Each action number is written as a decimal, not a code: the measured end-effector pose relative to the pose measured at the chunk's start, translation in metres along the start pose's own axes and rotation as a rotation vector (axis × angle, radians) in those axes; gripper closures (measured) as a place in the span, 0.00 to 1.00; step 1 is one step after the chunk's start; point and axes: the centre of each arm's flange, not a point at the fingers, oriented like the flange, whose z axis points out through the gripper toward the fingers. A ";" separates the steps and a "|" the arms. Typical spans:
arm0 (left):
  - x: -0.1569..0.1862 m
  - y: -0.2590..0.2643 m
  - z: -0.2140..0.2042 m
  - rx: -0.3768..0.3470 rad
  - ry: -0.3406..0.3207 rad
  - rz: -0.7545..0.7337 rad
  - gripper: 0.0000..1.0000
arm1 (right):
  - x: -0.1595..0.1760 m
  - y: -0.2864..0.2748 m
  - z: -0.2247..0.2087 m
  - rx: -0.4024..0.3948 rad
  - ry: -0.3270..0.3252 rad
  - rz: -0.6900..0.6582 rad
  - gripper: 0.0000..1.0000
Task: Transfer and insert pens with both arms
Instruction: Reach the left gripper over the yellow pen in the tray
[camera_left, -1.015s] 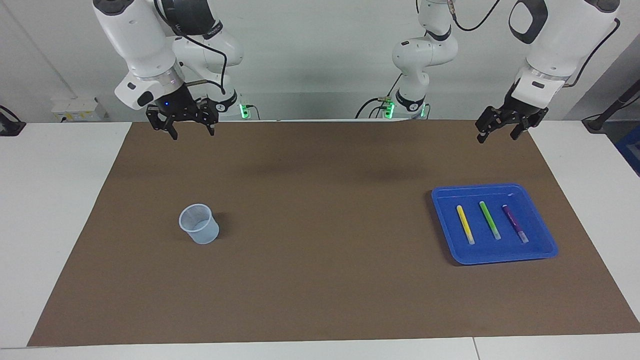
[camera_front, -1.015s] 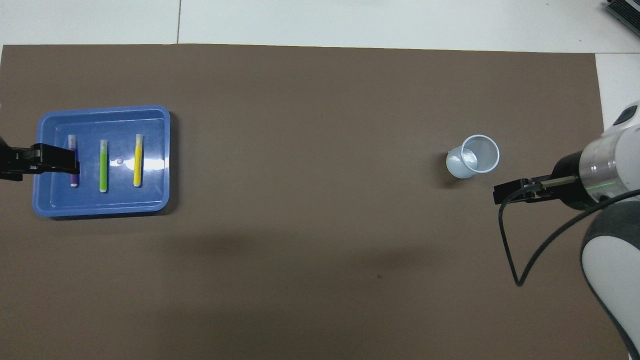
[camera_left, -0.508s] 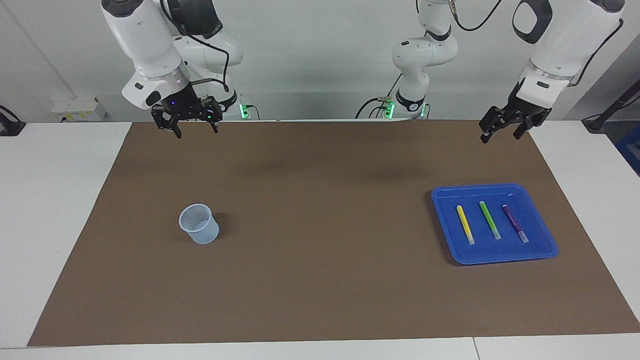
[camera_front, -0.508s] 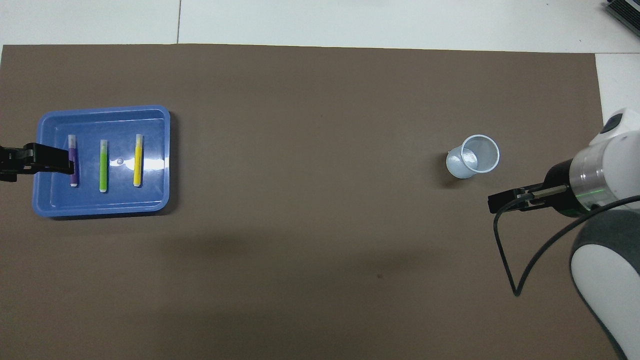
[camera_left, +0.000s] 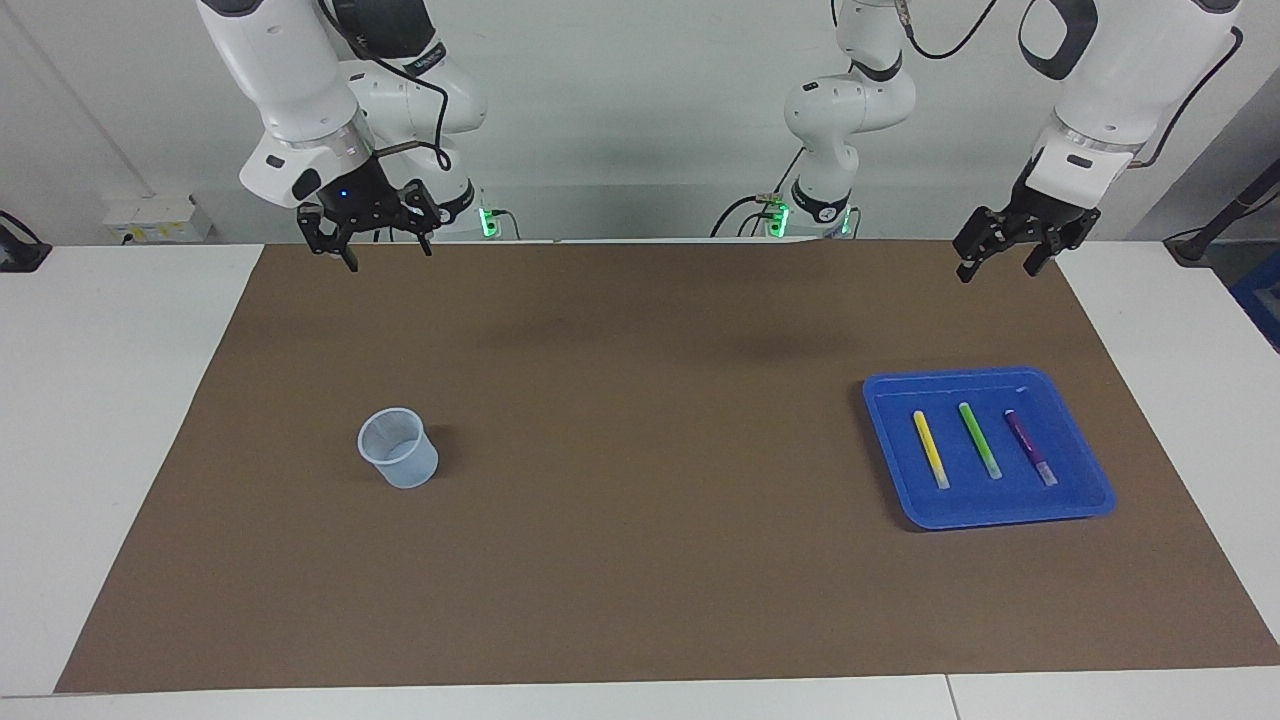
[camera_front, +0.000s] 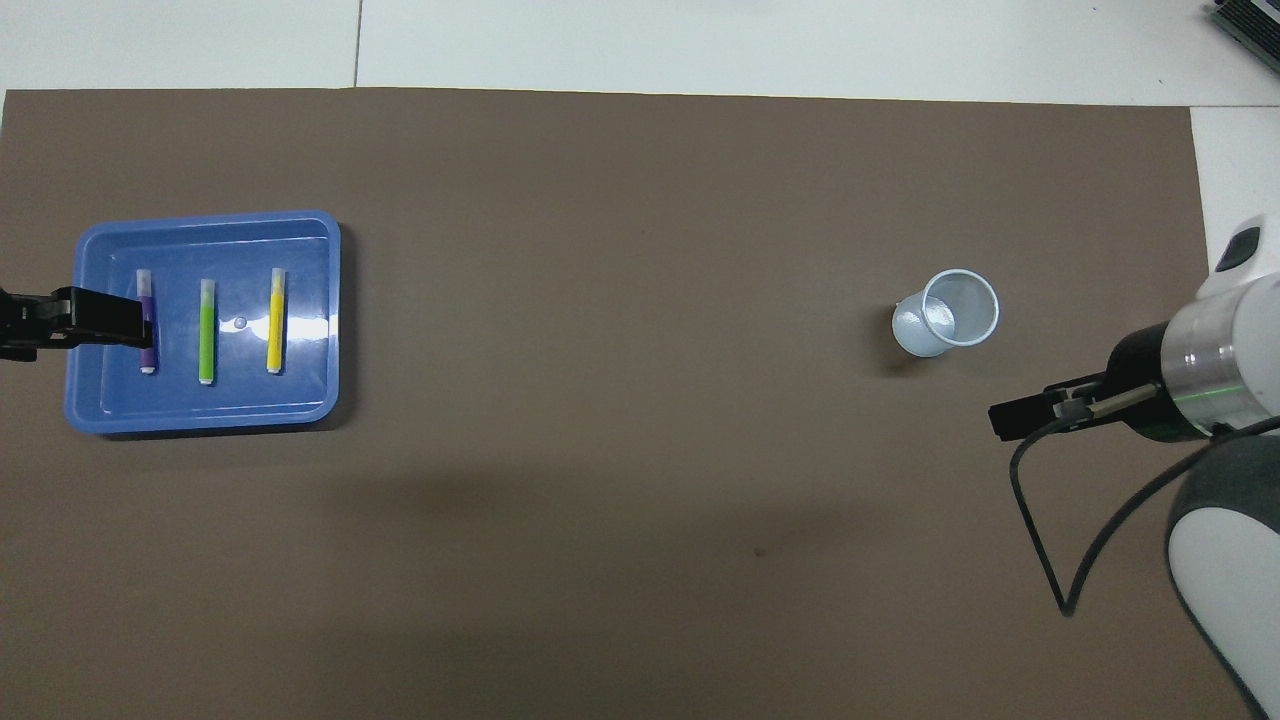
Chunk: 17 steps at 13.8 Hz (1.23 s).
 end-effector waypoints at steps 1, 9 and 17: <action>0.000 -0.001 -0.001 0.000 0.002 -0.002 0.00 | -0.001 -0.001 -0.002 -0.001 0.002 -0.002 0.00; -0.016 -0.001 0.022 0.009 -0.015 0.009 0.02 | -0.004 -0.006 0.002 0.000 -0.019 -0.015 0.00; -0.010 -0.002 0.088 0.007 0.046 0.006 0.07 | -0.005 -0.012 0.014 0.065 -0.039 0.042 0.00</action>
